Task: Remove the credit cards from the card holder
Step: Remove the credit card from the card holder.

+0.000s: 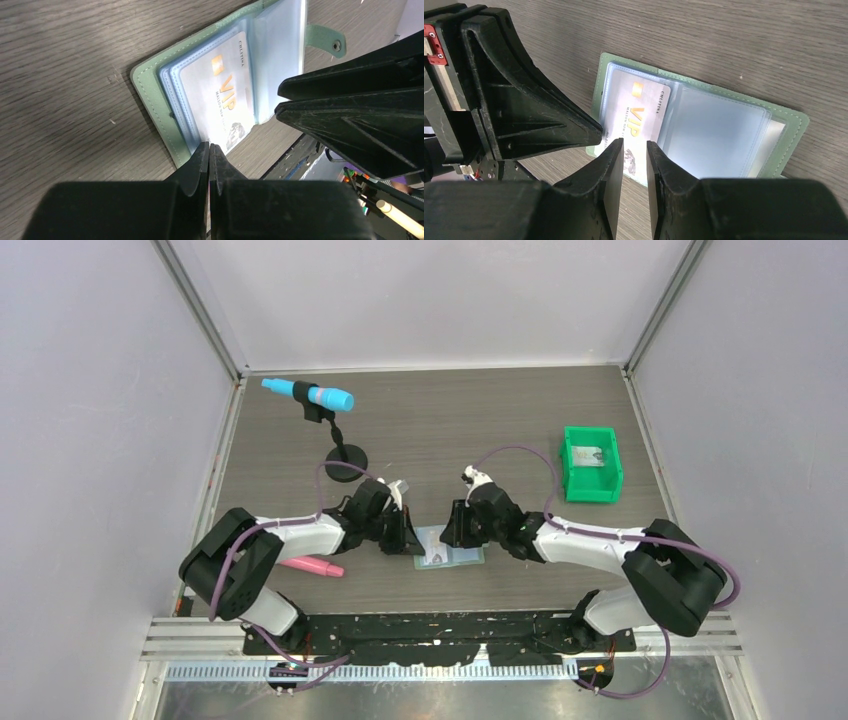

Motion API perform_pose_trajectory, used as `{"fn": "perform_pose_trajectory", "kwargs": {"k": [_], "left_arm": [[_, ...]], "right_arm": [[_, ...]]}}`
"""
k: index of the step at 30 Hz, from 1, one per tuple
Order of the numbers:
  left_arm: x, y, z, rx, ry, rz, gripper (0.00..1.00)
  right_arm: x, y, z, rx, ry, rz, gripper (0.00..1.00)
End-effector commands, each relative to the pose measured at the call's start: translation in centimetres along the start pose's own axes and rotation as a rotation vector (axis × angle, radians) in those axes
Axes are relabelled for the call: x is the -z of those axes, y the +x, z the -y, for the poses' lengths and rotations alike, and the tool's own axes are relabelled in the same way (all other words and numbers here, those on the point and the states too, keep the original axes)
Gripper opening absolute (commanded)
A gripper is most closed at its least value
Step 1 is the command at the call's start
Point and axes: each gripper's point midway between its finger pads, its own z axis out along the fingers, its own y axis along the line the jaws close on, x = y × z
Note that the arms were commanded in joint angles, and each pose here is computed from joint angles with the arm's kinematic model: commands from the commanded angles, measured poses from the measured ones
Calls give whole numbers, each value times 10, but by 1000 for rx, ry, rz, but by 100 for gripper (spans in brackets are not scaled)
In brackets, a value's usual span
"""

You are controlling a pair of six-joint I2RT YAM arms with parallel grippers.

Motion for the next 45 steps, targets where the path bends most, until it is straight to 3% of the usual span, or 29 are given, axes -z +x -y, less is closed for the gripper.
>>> {"fn": "perform_pose_trajectory", "kwargs": {"k": [1, 35, 39, 45], "left_arm": [[-1, -7, -5, -53, -35, 22, 0], [-7, 4, -20, -46, -76, -17, 0], [-8, 6, -23, -43, -79, -23, 0], [-8, 7, -20, -42, -64, -31, 0]], "right_arm": [[-1, -8, -3, -3, -32, 33, 30], [-18, 15, 9, -53, -76, -13, 30], [-16, 14, 7, -65, -121, -11, 26], [-11, 8, 0, -107, -237, 15, 6]]}}
